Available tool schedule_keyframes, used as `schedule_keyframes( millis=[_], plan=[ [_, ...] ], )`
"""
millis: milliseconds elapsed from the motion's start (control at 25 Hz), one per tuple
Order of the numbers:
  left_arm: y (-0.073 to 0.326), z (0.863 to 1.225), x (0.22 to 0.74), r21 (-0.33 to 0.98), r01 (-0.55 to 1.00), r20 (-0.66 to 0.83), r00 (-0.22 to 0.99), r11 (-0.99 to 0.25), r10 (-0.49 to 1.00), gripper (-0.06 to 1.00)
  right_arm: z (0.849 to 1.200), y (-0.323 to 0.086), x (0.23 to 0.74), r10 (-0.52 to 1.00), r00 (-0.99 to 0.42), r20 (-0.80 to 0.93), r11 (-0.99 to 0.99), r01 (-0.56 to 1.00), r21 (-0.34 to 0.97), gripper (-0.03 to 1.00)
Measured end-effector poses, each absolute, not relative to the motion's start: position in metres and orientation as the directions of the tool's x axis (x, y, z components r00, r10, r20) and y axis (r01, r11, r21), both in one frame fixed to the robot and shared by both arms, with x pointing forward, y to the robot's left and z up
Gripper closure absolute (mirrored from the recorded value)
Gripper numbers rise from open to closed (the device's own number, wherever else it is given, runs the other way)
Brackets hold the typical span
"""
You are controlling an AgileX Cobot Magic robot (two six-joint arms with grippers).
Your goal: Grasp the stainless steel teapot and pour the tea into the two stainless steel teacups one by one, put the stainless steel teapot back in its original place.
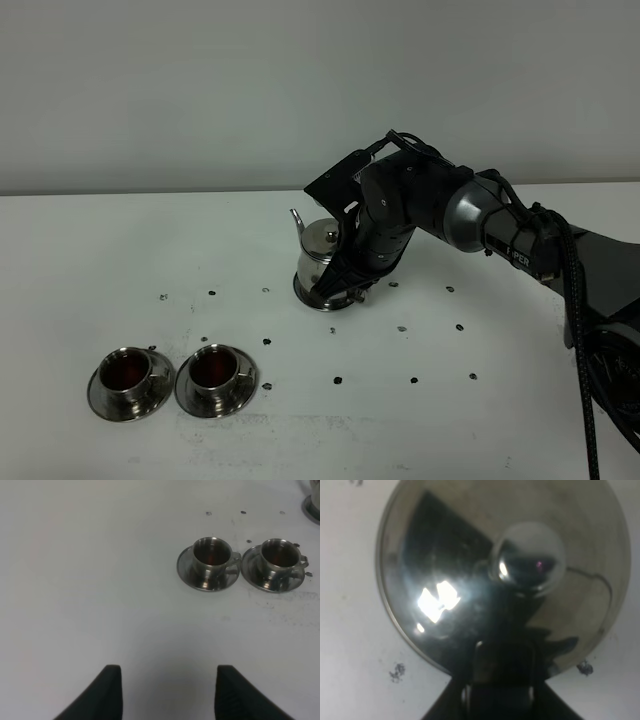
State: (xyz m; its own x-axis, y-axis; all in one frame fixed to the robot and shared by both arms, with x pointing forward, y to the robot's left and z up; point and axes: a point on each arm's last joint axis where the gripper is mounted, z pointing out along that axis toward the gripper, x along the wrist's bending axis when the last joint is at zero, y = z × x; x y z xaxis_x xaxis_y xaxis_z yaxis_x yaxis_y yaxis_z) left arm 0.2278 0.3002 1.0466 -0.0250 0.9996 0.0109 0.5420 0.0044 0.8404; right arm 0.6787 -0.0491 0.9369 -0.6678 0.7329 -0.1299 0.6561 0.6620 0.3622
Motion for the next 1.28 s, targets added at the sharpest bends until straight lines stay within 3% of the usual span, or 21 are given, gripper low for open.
schedule_keyframes(
  millis=[240,560,680,880,1160,1280],
  plan=[
    [0.3,1.047,0.228,0.84,0.542,0.011,-0.025,0.004,1.0,0.46,0.937,-0.049,0.679,0.733,-0.668,-0.13,0.662,0.656,0.363,0.75],
    [0.3,1.047,0.228,0.84,0.542,0.011,-0.025,0.004,1.0,0.46,0.938,-0.049,0.679,0.734,-0.666,-0.131,0.66,0.654,0.371,0.44],
    [0.3,1.047,0.228,0.84,0.542,0.011,-0.025,0.004,1.0,0.46,0.943,-0.049,0.679,0.733,-0.666,-0.135,0.661,0.652,0.373,0.38],
    [0.3,1.047,0.228,0.84,0.542,0.011,-0.025,0.004,1.0,0.46,0.975,-0.054,0.673,0.731,-0.662,-0.163,0.663,0.634,0.398,0.38],
    [0.3,1.047,0.228,0.84,0.542,0.011,-0.025,0.004,1.0,0.46,1.052,-0.071,0.648,0.737,-0.648,-0.193,0.654,0.612,0.443,0.46],
    [0.3,1.047,0.228,0.84,0.542,0.011,-0.025,0.004,1.0,0.46,1.07,-0.085,0.625,0.735,-0.648,-0.202,0.659,0.611,0.439,0.5]
  ],
)
